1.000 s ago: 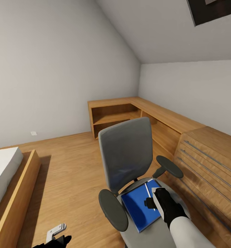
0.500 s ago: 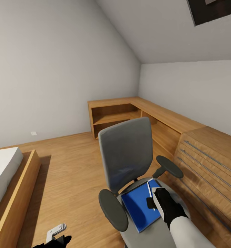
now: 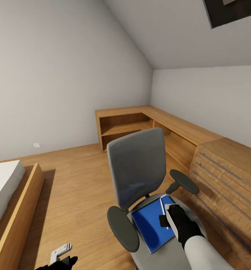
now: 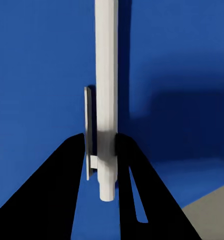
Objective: In the bedroom, organize the workspace by keeping the computer under the desk, ensuring the monitor is on the desk, placing the keyboard on the desk next to the monitor, placing the mouse on the desk next to the keyboard, moving the folder from the swivel chair onto the desk next to the mouse, stacking the notebook on top of the folder with the pen on top of the notebook, and positioning the swivel chair next to the desk.
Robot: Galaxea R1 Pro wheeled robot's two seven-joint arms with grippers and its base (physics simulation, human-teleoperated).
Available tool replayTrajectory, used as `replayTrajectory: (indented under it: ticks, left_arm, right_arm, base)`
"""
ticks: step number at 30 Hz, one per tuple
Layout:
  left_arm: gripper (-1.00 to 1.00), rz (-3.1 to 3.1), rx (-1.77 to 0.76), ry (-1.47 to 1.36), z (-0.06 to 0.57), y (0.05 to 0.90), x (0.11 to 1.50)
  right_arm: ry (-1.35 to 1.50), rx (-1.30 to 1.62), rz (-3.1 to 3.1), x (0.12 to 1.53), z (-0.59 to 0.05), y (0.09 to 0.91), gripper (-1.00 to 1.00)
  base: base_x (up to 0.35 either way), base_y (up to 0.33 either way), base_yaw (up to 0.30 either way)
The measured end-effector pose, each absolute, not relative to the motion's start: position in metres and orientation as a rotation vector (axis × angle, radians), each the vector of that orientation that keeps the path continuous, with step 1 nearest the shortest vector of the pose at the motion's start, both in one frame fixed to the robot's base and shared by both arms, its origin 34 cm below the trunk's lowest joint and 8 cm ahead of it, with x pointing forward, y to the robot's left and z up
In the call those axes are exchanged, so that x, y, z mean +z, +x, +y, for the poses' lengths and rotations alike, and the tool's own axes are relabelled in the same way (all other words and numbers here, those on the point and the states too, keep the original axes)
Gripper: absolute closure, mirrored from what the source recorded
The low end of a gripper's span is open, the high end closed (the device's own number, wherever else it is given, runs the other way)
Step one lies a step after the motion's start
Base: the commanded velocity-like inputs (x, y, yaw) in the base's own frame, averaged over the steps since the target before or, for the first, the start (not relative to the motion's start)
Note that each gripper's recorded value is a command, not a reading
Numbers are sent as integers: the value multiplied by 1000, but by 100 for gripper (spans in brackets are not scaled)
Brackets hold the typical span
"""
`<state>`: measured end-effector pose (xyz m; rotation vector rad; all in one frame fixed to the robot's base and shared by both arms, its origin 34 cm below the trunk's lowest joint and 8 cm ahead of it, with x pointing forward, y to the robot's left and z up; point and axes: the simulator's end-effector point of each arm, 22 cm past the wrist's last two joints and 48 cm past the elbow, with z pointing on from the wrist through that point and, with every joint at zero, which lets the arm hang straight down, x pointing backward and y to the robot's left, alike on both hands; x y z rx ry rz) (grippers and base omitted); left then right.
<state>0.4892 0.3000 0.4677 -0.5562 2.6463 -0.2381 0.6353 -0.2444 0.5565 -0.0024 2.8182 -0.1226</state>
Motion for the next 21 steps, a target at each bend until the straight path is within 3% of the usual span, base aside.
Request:
replayTrajectory:
  ticks: [21]
  left_arm:
    - [-100, 2660, -235, -562, 300, 487, 502]
  right_arm:
    - [-3, -116, 2816, 595, -241, 640, 100]
  base:
    - [0, 0, 0]
